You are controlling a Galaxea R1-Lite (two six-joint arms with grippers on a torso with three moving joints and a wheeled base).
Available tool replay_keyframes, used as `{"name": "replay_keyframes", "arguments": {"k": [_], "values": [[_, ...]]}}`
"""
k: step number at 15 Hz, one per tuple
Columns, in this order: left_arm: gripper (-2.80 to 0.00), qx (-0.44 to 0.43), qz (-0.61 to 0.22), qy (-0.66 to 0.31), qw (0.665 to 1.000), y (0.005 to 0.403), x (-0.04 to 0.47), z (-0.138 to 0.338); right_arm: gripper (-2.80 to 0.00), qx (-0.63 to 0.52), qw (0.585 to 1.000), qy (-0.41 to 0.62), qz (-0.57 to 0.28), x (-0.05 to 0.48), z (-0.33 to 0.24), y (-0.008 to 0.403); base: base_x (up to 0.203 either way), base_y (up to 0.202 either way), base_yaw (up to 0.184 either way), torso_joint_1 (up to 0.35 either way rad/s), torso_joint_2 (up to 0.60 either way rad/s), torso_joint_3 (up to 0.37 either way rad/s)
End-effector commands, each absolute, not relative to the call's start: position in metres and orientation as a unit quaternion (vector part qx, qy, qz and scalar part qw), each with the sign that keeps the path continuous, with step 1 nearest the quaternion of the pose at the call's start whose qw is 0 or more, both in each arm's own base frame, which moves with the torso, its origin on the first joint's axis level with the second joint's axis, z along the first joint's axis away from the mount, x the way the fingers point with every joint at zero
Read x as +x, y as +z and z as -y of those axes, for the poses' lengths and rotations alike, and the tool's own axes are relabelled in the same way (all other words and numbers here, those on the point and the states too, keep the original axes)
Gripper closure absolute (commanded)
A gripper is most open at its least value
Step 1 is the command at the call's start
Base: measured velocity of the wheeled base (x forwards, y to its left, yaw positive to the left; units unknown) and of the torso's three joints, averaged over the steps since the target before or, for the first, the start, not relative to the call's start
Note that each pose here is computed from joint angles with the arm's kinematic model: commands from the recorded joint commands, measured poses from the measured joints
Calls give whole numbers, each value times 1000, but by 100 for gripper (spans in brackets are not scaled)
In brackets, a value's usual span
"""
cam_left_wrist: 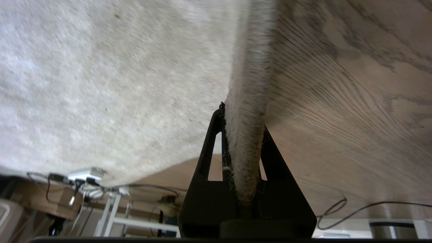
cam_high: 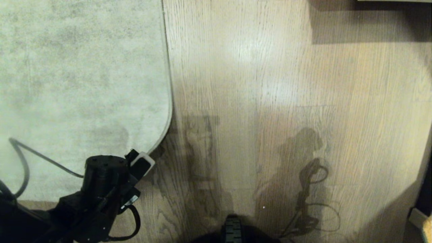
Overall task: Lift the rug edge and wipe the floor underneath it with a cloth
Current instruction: Lift up the carpet
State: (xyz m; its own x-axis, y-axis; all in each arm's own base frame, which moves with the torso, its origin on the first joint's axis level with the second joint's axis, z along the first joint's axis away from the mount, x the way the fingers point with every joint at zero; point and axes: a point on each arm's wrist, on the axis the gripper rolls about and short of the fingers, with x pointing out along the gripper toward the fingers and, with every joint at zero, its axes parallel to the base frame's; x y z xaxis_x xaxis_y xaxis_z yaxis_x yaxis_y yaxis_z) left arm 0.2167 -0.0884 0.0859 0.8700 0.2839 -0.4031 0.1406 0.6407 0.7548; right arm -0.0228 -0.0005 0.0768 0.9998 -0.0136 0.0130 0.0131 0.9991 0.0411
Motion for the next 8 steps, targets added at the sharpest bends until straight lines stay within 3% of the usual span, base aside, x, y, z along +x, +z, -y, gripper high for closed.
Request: {"name": "replay_keyframes", "arguments": {"k": [1, 8], "values": [[0, 417, -238, 47, 876, 96, 220, 81, 0, 21, 1000, -6, 7, -23, 1, 77, 0, 0, 0, 0, 0, 0], [0, 436, -216, 14, 873, 111, 247, 61, 0, 21, 1000, -6, 7, -23, 1, 77, 0, 0, 0, 0, 0, 0]]}}
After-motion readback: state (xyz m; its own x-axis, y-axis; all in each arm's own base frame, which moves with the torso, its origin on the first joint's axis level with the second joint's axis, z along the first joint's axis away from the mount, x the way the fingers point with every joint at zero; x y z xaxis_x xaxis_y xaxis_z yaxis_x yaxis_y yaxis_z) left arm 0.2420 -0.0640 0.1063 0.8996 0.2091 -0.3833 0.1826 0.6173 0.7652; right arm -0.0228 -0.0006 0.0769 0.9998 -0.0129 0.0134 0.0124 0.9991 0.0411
